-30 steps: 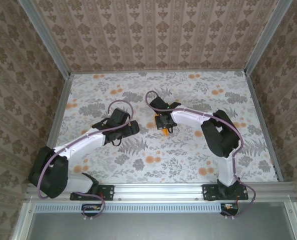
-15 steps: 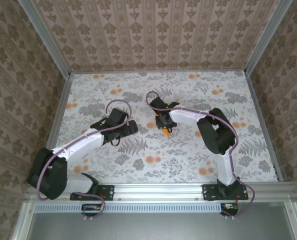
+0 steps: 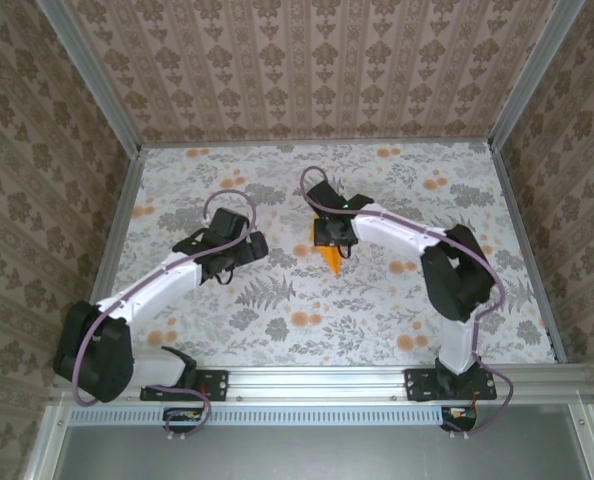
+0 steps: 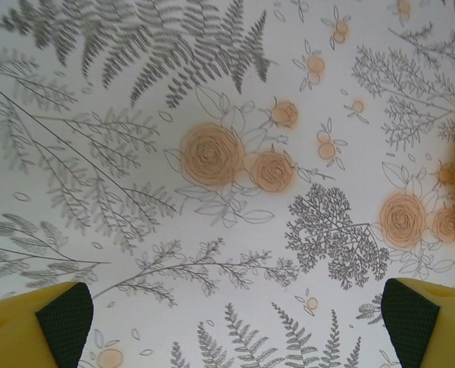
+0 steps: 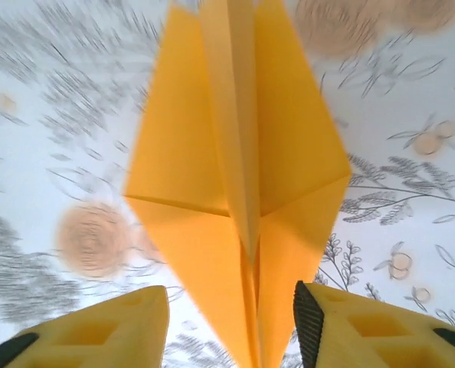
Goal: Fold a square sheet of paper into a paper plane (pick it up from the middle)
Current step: Move a paper plane to the center of the table, then reset both arms
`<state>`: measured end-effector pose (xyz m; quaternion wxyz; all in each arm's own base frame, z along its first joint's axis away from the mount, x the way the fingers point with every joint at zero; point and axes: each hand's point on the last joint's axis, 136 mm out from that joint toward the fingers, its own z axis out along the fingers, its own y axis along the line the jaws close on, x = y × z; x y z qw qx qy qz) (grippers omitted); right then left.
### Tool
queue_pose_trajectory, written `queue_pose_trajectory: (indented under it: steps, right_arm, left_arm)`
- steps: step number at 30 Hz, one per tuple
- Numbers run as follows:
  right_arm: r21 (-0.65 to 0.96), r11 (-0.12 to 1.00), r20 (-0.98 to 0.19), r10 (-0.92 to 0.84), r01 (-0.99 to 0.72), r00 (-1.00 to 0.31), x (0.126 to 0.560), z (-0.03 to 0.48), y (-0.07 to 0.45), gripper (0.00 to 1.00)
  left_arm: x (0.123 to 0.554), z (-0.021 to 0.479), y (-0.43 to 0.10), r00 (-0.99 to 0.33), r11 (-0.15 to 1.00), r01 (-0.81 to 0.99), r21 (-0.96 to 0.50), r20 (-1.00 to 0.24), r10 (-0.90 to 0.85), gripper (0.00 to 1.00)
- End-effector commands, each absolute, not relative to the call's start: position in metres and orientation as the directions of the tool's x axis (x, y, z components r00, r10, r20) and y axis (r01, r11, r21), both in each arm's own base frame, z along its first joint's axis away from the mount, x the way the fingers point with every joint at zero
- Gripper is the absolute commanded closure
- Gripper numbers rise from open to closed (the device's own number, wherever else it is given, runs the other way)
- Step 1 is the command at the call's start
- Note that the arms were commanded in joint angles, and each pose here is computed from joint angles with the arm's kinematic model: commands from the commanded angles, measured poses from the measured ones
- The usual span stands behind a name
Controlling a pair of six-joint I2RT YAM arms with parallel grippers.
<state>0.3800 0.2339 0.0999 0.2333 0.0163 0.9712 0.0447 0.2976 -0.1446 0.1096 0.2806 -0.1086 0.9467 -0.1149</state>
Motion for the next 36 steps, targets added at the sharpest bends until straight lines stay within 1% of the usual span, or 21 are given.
queue_pose_trajectory:
  steps: [1,3,5,8,9,10,11,14,17,18,22,24,27,32,33,36]
  right_arm:
    - [0.143,0.989,-0.518,0.107,0.038,-0.849,0.377,0.142,0.218,0.38]
    - [0.147,0.988,-0.567,0.121,0.045,-0.815,0.377,0.159,0.206,0.31]
    - [0.118,0.991,-0.636,0.125,0.064,-0.761,0.379,0.176,0.186,0.25]
    - [0.079,0.991,-0.738,0.13,0.108,-0.662,0.38,0.202,0.148,0.15]
    - [0.063,0.989,-0.766,0.135,0.135,-0.628,0.379,0.21,0.131,0.1]
    - [0.05,0.985,-0.788,0.142,0.168,-0.599,0.377,0.215,0.113,0.02]
    - [0.046,0.98,-0.808,0.152,0.196,-0.57,0.374,0.221,0.097,0.0]
    - [0.013,0.952,-0.842,0.176,0.307,-0.51,0.367,0.218,0.045,0.0]
    - [-0.032,0.906,-0.863,0.187,0.421,-0.468,0.356,0.202,-0.002,0.0]
    - [-0.049,0.892,-0.869,0.183,0.449,-0.459,0.353,0.194,-0.014,0.0]
    - [-0.068,0.855,-0.885,0.186,0.515,-0.426,0.342,0.162,-0.048,0.0]
    - [-0.073,0.842,-0.896,0.18,0.534,-0.407,0.34,0.152,-0.057,0.0]
    - [-0.069,0.84,-0.89,0.192,0.538,-0.414,0.341,0.133,-0.065,0.0]
    - [-0.033,0.877,-0.908,0.174,0.48,-0.38,0.357,0.12,-0.059,0.0]
    - [-0.044,0.884,-0.905,0.161,0.465,-0.393,0.36,0.118,-0.057,0.0]
    - [-0.033,0.908,-0.925,0.131,0.418,-0.356,0.369,0.123,-0.052,0.0]
  left_arm:
    - [0.307,0.136,-0.126,-0.779,0.96,-0.141,-0.243,-0.571,-0.259,0.0]
    - [0.31,0.144,-0.114,-0.762,0.964,-0.152,-0.217,-0.595,-0.254,0.0]
    - [0.313,0.15,-0.092,-0.743,0.968,-0.184,-0.169,-0.621,-0.249,0.0]
    - [0.312,0.159,-0.055,-0.707,0.966,-0.245,-0.079,-0.667,-0.234,0.0]
    - [0.312,0.162,-0.043,-0.692,0.964,-0.26,-0.053,-0.686,-0.224,0.0]
    - [0.311,0.165,-0.031,-0.672,0.959,-0.281,-0.033,-0.707,-0.221,0.0]
    - [0.31,0.167,-0.021,-0.658,0.957,-0.291,-0.021,-0.721,-0.216,0.0]
    - [0.307,0.171,0.005,-0.599,0.95,-0.312,0.001,-0.777,-0.196,0.0]
    - [0.303,0.168,0.03,-0.532,0.928,-0.371,0.015,-0.823,-0.2,0.0]
    - [0.303,0.166,0.035,-0.511,0.925,-0.38,0.008,-0.835,-0.203,0.0]
    - [0.311,0.16,0.042,-0.427,0.927,-0.371,0.045,-0.895,-0.128,0.0]
    - [0.316,0.152,0.046,-0.417,0.927,-0.363,0.09,-0.906,-0.076,0.0]
    - [0.327,0.137,0.044,-0.424,0.938,-0.318,0.14,-0.906,-0.008,0.0]
    - [0.346,0.123,0.034,-0.393,0.97,-0.214,0.119,-0.919,0.026,0.0]
    - [0.349,0.122,0.033,-0.383,0.975,-0.199,0.103,-0.924,0.019,0.0]
    - [0.357,0.122,0.028,-0.349,0.988,-0.145,0.05,-0.937,-0.004,0.0]
